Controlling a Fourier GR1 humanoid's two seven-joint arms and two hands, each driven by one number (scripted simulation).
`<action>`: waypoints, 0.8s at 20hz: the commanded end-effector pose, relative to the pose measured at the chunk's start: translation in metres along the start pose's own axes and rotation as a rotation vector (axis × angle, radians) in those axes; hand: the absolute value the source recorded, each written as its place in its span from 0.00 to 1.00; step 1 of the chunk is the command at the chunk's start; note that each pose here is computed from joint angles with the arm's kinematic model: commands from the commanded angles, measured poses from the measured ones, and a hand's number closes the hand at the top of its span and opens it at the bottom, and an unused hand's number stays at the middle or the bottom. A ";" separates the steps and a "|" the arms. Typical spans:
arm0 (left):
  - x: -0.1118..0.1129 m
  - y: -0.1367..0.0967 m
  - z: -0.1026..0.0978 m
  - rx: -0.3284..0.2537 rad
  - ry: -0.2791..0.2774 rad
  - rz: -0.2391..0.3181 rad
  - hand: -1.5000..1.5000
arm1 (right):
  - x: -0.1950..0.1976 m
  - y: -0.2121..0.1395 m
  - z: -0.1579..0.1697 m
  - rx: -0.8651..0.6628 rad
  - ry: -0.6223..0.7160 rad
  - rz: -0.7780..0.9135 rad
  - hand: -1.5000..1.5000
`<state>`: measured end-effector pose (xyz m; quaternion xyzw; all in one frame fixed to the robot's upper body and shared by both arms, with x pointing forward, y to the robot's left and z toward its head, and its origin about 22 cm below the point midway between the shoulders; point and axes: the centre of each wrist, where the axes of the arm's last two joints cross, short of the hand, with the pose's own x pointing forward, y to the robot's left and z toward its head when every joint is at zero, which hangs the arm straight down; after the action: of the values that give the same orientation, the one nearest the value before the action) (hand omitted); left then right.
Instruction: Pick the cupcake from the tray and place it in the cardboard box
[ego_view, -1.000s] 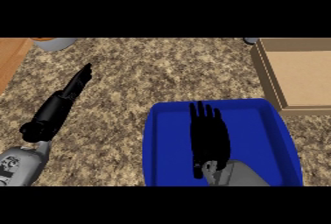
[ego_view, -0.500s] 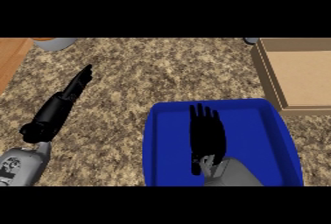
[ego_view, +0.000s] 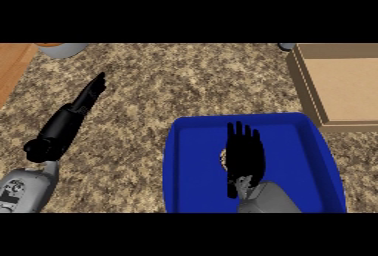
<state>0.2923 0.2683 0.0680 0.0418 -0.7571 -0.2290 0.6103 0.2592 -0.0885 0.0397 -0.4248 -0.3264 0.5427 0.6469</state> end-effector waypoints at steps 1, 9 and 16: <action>0.004 -0.016 0.005 0.003 -0.004 -0.018 0.50 | -0.011 0.004 -0.012 0.034 0.059 -0.008 0.00; -0.006 -0.003 0.008 -0.008 0.004 -0.003 0.50 | 0.018 0.011 -0.013 -0.085 -0.100 0.052 1.00; 0.004 -0.012 -0.006 -0.006 0.009 -0.009 0.50 | -0.022 0.020 -0.014 -0.144 -0.354 0.132 1.00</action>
<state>0.2933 0.2602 0.0659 0.0399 -0.7554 -0.2306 0.6120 0.2664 -0.0920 0.0179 -0.4297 -0.3975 0.5792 0.5673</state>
